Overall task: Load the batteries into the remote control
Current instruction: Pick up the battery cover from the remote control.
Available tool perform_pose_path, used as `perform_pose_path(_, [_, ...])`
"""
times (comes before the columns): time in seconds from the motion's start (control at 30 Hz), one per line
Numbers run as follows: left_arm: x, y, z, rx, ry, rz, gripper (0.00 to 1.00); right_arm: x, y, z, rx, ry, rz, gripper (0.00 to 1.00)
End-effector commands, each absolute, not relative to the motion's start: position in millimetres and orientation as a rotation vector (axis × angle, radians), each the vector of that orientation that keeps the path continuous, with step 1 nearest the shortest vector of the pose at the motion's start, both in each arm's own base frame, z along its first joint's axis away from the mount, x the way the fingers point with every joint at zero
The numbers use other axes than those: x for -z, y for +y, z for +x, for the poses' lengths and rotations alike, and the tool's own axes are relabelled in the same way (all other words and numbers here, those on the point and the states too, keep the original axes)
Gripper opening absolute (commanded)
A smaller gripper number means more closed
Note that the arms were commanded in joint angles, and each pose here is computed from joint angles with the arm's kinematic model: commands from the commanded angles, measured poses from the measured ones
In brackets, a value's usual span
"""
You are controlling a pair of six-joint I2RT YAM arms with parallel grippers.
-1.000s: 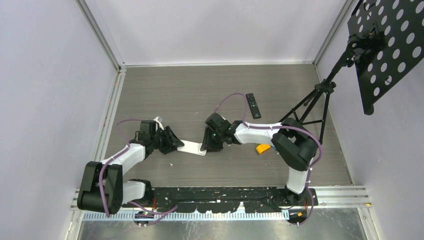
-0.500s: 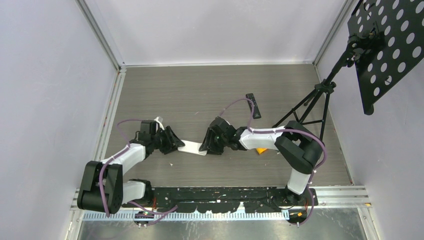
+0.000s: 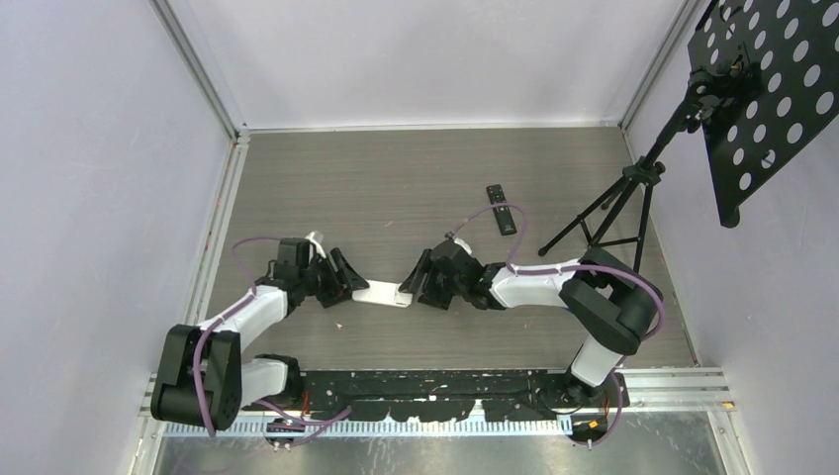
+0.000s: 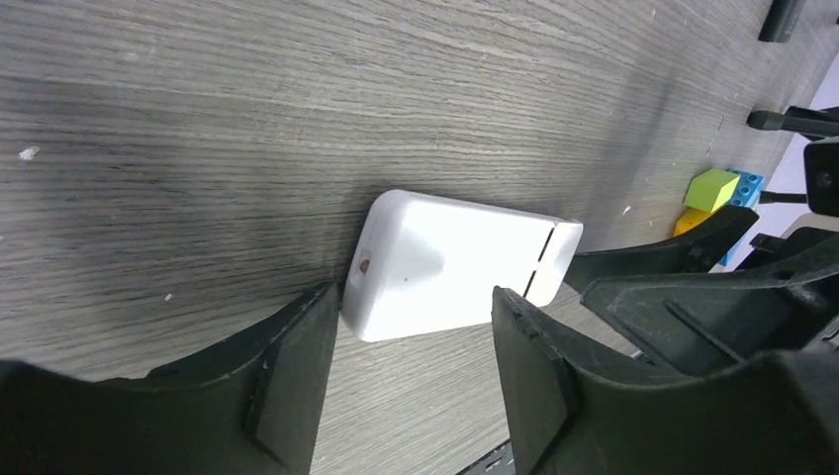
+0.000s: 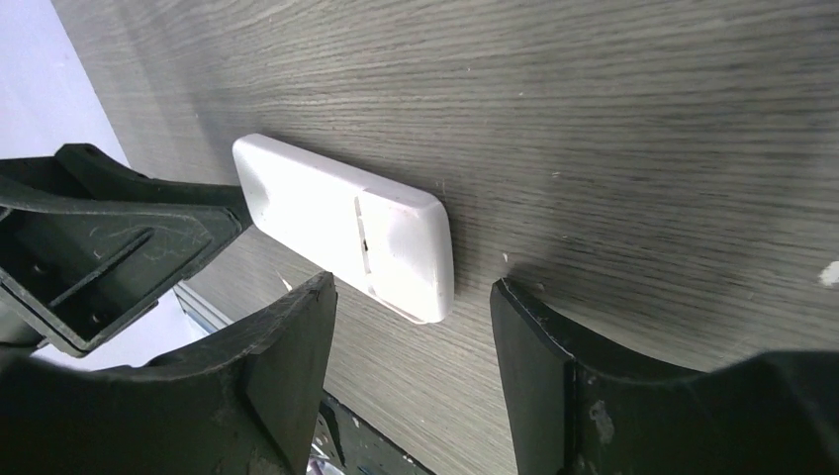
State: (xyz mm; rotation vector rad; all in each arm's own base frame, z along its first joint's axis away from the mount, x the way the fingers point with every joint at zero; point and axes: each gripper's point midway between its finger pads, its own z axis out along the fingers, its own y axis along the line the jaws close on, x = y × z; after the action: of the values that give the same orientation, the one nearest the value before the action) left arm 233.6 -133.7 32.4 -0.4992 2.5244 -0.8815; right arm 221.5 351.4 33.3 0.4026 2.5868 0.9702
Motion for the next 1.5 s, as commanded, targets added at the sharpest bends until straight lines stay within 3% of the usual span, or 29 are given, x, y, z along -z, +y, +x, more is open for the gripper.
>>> perform_pose_path(0.0, [-14.9, -120.4, 212.8, 0.759, 2.624, -0.557, 0.66, 19.3, 297.3, 219.8, -0.644, 2.621, 0.480, 0.65])
perform_pose_path(0.17, [-15.4, -120.0, 212.3, 0.758, 2.622, -0.560, 0.69, 25.2, 306.6, 224.2, -0.685, 2.606, 0.439, 0.61])
perform_pose_path(0.47, [-13.8, -121.6, 208.8, 0.771, 2.639, -0.558, 0.65, 27.4, 319.7, 215.6, -0.812, 2.628, 0.460, 0.46])
perform_pose_path(0.77, [-7.9, -125.4, 204.3, 0.803, 2.660, -0.568, 0.57, 21.0, 323.2, 204.2, -0.889, 2.649, 0.401, 0.17])
perform_pose_path(1.07, [-4.4, -126.3, 202.3, 0.812, 2.667, -0.590, 0.53, 3.3, 332.1, 200.7, -0.972, 2.638, 0.317, 0.01])
perform_pose_path(1.47, [-5.1, -124.3, 203.9, 0.799, 2.645, -0.623, 0.51, -16.6, 344.3, 202.0, -1.204, 2.502, 0.382, 0.00])
